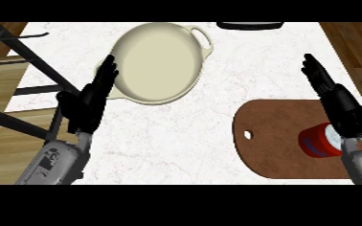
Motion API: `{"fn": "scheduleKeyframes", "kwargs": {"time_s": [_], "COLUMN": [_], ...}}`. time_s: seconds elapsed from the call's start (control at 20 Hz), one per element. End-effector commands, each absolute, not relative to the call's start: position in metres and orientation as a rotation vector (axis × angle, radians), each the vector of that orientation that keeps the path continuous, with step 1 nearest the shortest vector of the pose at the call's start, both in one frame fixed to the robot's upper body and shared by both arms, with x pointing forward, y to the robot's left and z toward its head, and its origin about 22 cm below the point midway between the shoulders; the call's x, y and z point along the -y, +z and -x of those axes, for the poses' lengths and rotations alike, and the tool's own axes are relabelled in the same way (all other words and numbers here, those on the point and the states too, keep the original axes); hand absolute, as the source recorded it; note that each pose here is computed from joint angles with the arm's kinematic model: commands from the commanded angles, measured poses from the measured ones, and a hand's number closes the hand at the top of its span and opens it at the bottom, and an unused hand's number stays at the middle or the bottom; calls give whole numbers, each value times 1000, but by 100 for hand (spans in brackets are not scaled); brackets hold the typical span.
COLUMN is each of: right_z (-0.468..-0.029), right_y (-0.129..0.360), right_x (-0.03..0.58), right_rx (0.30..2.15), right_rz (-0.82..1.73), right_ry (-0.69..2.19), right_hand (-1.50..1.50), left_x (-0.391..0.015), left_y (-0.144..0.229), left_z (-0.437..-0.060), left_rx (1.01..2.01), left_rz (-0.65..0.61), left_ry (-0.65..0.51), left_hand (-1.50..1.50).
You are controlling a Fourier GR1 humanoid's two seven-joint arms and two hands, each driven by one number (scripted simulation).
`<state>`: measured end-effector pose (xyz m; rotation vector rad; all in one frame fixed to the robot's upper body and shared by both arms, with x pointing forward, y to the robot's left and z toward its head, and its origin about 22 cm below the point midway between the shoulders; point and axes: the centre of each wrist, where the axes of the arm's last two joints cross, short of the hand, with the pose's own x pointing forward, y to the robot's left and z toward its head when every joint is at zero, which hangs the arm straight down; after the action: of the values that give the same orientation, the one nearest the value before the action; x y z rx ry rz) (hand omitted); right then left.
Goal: Pick the can from the cutting board and place it in the pot
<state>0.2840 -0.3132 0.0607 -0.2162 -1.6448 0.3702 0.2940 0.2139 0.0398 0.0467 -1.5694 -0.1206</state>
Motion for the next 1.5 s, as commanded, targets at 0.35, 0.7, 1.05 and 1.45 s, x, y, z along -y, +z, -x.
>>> {"fn": "scheduleKeyframes", "kwargs": {"time_s": [0.35, 0.7, 1.05, 1.45], "right_z": [-272, -223, -192, -180], "right_y": [112, 69, 94, 139], "right_x": [375, 357, 377, 365], "right_rx": [1765, 1853, 1593, 1218], "right_rz": [753, 788, 958, 955], "right_ry": [322, 331, 605, 877], "right_hand": [150, -150, -150, -150], "left_x": [-285, -303, -300, -291], "left_y": [-4, 16, 17, 22], "left_z": [-267, -264, -258, -263], "left_rx": [1224, 1149, 1142, 1146], "left_rz": [-467, -537, -532, -530], "left_ry": [-51, -56, -71, -91], "left_hand": [0, 0, 0, 0]}}
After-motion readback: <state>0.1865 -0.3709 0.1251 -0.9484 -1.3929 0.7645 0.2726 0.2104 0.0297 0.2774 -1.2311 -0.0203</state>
